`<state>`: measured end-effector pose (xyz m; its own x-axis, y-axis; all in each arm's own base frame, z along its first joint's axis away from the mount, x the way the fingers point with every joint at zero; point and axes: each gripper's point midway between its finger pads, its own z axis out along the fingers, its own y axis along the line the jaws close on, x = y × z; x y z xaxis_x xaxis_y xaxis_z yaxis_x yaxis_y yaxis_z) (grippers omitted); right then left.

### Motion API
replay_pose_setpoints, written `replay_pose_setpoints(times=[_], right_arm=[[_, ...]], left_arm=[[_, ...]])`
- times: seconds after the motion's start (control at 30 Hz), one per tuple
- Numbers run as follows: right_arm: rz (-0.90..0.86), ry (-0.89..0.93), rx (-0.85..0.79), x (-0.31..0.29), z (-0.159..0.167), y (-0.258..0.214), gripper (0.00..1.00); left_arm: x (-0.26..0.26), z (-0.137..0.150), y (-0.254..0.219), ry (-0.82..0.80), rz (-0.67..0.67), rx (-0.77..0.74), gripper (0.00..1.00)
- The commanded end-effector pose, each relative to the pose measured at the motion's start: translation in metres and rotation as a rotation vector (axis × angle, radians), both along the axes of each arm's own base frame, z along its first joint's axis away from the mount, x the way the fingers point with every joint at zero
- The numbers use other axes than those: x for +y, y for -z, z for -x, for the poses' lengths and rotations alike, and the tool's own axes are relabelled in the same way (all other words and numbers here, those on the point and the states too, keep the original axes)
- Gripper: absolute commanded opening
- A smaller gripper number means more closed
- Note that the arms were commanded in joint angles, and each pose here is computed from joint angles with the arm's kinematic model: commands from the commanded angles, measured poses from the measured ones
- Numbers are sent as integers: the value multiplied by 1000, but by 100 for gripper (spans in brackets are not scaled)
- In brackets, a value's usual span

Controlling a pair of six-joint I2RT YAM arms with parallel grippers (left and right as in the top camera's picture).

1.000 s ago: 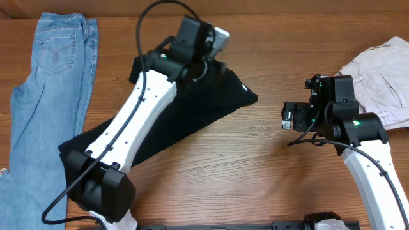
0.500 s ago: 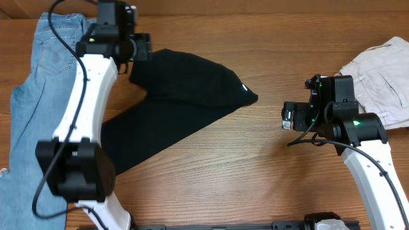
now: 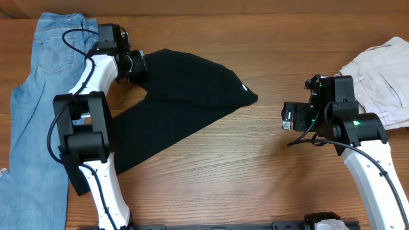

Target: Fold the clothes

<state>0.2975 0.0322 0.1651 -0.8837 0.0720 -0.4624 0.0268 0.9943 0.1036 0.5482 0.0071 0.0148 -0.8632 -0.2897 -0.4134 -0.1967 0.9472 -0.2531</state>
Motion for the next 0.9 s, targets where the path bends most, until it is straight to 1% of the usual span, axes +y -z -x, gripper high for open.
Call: replay_pose_setpoints(times=[0.0, 0.07, 0.1, 0.13, 0.2, 0.3, 0.43, 0.47, 0.5, 0.53, 0.6, 0.63, 0.7, 0.77, 0.83, 0.87], right_arm=[[-6, 6, -30, 0, -4, -12, 100], [-6, 6, -29, 0, -4, -11, 100], [-6, 6, -29, 0, -4, -11, 100], [-6, 6, -29, 0, -4, -12, 100], [-6, 6, -30, 0, -4, -12, 100], [-7, 6, -35, 0, -6, -12, 100], [-7, 6, -46, 0, -8, -14, 100], [-8, 6, -51, 0, -9, -14, 100], [-8, 6, -54, 0, -10, -15, 100], [-8, 6, -57, 0, -10, -15, 100], [-9, 6, -58, 0, -10, -15, 100], [-8, 6, -59, 0, -11, -15, 100], [-9, 6, -62, 0, -11, -16, 100], [-9, 6, -71, 0, -13, -17, 100], [-10, 6, -84, 1, -16, -19, 100], [-11, 6, -91, 1, -17, -20, 100]], left_arm=[[-9, -4, 12, 6, 52, 5, 49], [-12, -5, 12, 13, 62, 1, 14], [-14, -7, 11, 21, 79, -9, 8], [-19, -9, 7, 36, 104, -23, 4], [-32, -17, -7, 76, 170, -62, 4], [-55, -35, -47, 151, 307, -153, 4], [-101, -59, -129, 270, 514, -313, 4], [-121, -64, -162, 327, 562, -371, 4], [-133, -65, -179, 362, 580, -398, 4], [-158, -63, -211, 440, 601, -450, 4], [-193, -51, -250, 552, 636, -498, 4], [-213, -41, -269, 624, 650, -523, 4], [-240, -23, -291, 707, 649, -532, 4], [-258, -7, -298, 767, 609, -525, 4], [-268, 3, -287, 770, 506, -480, 4], [-267, 6, -275, 751, 422, -441, 4]])
